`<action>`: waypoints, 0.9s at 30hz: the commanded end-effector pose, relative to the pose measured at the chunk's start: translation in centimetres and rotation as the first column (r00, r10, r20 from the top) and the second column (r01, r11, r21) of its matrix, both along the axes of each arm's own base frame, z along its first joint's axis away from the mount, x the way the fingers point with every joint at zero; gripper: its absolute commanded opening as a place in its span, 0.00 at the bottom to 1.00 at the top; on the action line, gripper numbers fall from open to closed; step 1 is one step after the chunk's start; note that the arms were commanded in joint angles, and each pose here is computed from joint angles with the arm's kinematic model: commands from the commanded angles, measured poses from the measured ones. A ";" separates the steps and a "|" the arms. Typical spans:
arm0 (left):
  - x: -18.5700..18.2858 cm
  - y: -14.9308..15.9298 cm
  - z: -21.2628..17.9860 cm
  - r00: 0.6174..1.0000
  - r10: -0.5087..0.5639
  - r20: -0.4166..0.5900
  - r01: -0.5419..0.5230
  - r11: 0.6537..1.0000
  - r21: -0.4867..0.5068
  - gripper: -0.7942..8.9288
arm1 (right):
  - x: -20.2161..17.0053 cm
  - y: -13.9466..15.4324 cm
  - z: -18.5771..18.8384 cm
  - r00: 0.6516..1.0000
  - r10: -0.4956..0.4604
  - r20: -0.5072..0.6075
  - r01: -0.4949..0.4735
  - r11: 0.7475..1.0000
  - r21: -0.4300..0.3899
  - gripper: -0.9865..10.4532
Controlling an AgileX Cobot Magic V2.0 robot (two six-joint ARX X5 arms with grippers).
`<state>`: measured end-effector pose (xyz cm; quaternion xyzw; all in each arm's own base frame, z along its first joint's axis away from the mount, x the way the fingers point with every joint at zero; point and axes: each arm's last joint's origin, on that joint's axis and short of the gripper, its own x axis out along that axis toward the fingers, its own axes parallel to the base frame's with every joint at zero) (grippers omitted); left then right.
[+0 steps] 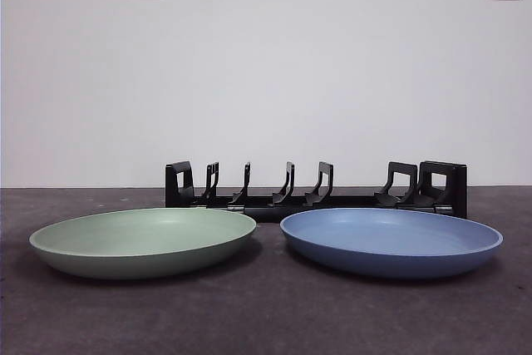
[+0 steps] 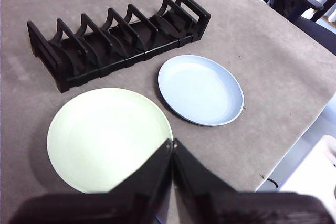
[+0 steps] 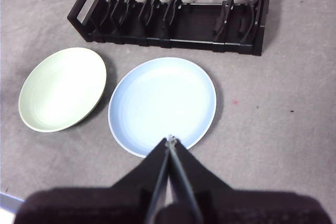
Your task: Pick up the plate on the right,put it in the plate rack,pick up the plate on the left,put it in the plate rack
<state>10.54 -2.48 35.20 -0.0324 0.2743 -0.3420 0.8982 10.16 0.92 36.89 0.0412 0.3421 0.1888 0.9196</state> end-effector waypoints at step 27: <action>3.6 -6.2 1.3 0.890 -0.445 0.094 0.435 0.894 0.109 0.84 | 15.4 0.4 -9.5 0.877 -0.025 -0.480 0.022 1.000 -0.012 0.58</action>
